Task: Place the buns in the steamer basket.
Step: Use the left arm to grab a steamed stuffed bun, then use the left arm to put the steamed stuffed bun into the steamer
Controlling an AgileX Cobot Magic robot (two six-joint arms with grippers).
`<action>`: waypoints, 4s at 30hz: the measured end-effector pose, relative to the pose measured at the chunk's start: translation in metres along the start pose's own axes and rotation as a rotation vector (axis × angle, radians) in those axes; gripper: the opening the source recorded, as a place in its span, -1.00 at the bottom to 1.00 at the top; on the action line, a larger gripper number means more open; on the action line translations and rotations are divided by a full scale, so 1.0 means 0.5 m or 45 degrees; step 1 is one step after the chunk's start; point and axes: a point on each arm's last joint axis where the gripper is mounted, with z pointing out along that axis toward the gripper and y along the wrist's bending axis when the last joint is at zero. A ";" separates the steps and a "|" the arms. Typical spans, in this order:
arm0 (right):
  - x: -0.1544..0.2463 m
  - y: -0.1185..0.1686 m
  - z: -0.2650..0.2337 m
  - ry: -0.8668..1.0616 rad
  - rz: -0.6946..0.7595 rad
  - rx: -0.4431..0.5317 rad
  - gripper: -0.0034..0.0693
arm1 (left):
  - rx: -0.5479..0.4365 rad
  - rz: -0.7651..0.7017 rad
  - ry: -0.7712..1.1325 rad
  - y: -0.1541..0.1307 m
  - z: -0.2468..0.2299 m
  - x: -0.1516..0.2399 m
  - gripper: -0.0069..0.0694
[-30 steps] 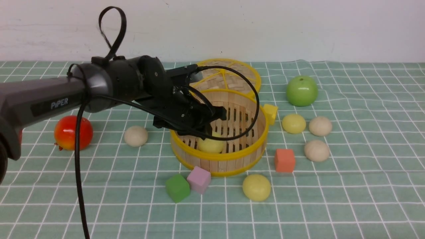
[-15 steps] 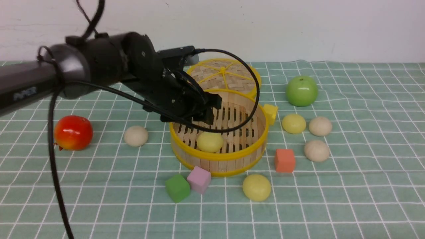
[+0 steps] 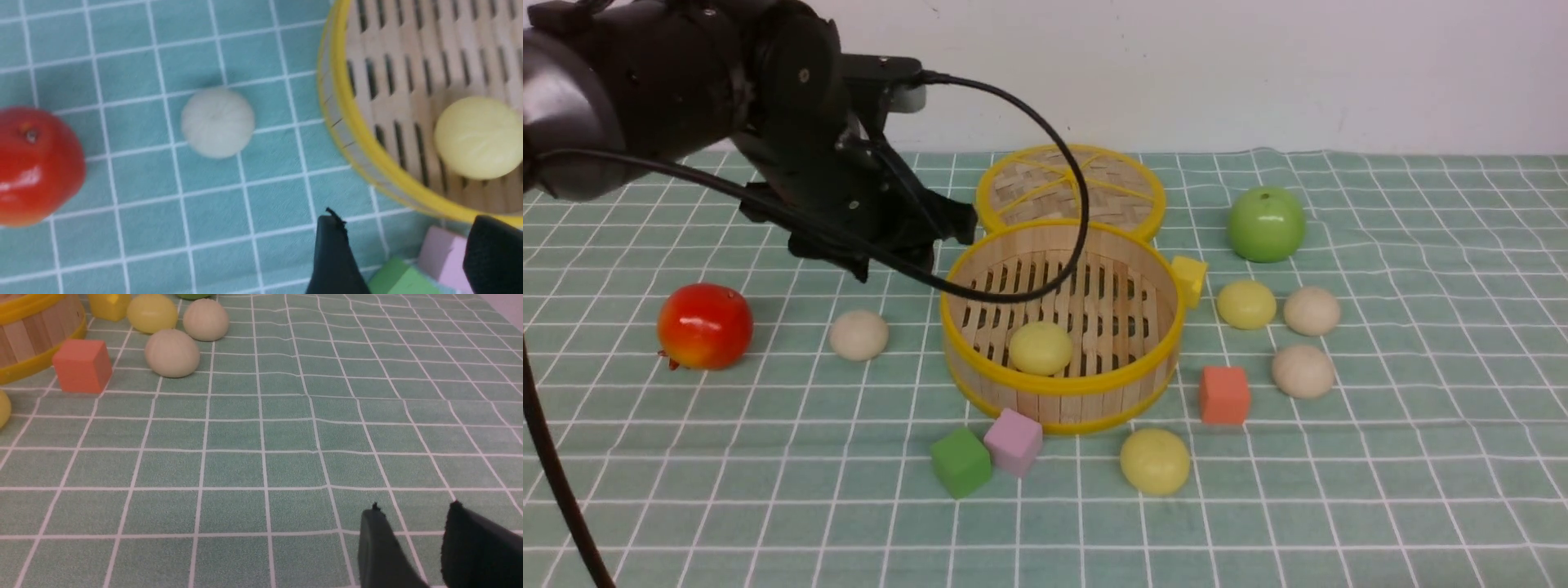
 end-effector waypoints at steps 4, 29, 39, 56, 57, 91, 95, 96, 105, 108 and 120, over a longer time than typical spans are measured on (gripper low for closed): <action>0.000 0.000 0.000 0.000 0.000 0.000 -0.25 | -0.019 -0.010 0.069 0.005 0.022 0.027 0.27; 0.000 0.000 0.000 0.000 0.000 0.000 -0.25 | -0.045 -0.013 0.079 0.021 0.038 0.088 0.26; 0.000 0.000 0.000 0.000 0.000 0.000 -0.25 | -0.038 -0.014 0.060 0.017 0.063 0.085 0.26; 0.000 0.000 0.000 0.000 0.000 0.000 -0.25 | -0.093 -0.105 -0.060 0.114 0.123 -0.028 0.26; 0.000 0.000 0.000 0.000 0.000 0.000 -0.25 | -0.089 -0.080 -0.062 0.113 0.132 -0.028 0.26; 0.000 0.000 0.000 0.000 0.000 0.000 -0.25 | -0.147 0.071 -0.006 0.122 0.269 0.000 -0.09; 0.000 0.000 0.000 0.000 0.000 0.000 -0.25 | -0.151 0.079 0.006 0.123 0.280 0.004 -0.11; 0.000 0.000 0.000 0.000 0.000 0.000 -0.25 | -0.151 0.079 0.008 0.123 0.281 0.005 -0.11; 0.000 0.000 0.000 0.000 0.000 0.000 -0.25 | -0.153 0.085 0.015 0.123 0.290 0.008 -0.36; 0.000 0.000 0.000 0.000 0.000 0.000 -0.25 | -0.153 0.086 0.013 0.123 0.290 0.007 -0.54; 0.000 0.000 0.000 0.000 0.000 0.000 -0.25 | -0.065 0.007 -0.206 0.100 0.139 -0.049 -0.85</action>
